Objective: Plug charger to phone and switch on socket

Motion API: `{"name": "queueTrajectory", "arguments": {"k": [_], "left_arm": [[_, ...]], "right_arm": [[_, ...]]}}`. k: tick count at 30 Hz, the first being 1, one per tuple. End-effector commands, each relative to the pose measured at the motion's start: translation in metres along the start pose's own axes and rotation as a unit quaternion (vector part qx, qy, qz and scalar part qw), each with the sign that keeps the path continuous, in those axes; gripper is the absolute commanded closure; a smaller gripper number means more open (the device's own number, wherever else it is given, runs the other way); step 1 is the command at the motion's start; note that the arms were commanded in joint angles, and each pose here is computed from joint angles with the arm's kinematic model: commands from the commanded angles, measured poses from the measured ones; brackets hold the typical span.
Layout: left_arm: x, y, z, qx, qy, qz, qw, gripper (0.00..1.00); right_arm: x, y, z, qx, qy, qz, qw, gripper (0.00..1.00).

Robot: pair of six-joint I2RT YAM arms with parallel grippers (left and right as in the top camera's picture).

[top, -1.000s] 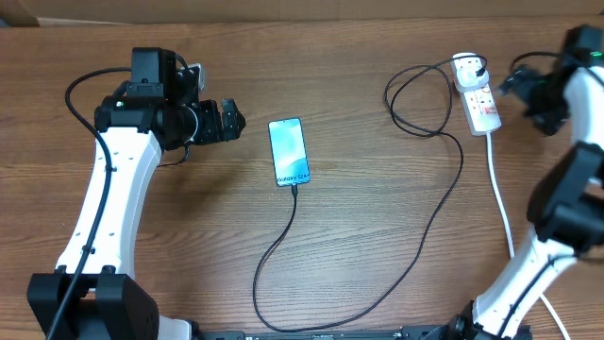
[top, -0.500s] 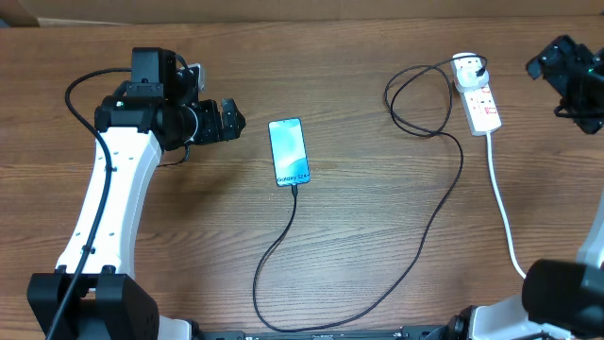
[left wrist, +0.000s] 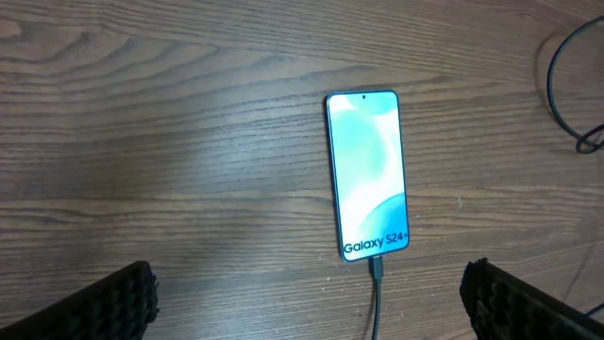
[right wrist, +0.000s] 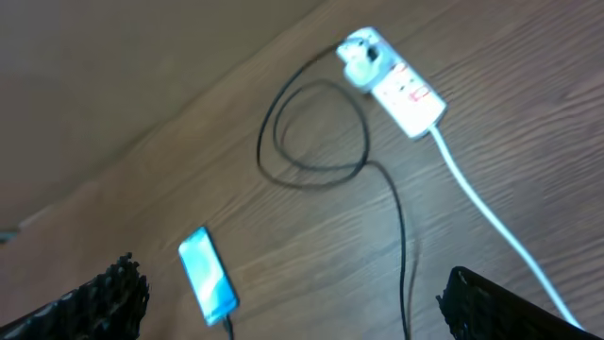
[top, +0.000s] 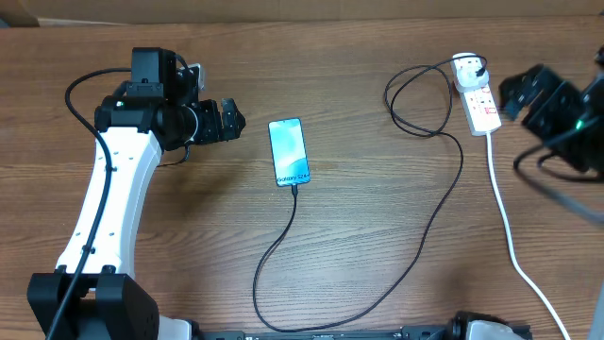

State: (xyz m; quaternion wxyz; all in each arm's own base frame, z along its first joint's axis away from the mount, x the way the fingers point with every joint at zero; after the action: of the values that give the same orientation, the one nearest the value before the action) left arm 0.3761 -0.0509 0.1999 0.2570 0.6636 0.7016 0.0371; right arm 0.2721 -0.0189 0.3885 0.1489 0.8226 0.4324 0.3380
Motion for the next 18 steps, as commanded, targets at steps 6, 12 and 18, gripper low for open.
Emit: {"name": "queueTrajectory", "arguments": {"k": [6, 12, 18], "left_arm": [[-0.001, 0.001, 0.002, 0.002, -0.002, -0.001, 1.0, 0.0], [-0.001, 0.001, 0.002, 0.002, -0.002, -0.001, 1.0, 0.0], [-0.001, 0.001, 0.002, 0.002, -0.002, -0.001, 1.0, 0.0]], "right_arm": [[-0.004, -0.059, -0.011, 0.034, 0.018, -0.021, 0.999, 0.0], [-0.022, -0.1, -0.033, 0.034, 0.034, -0.022, 0.999, 0.0], [-0.045, -0.133, -0.047, 0.078, 0.004, -0.017, 0.997, 0.0]]}}
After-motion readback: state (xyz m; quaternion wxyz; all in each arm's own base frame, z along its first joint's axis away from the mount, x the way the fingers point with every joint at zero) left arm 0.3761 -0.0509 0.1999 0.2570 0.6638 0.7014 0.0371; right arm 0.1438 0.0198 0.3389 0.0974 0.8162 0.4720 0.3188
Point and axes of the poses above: each gripper's point midway between its finger pads, its own z axis out along the fingers, its own x axis along the line the jaws close on, y = z × x, the point moved 3 cm from there along -z, back along the fingers, and after that the axes turned 3 degrees about z, right-handed, at the moved point
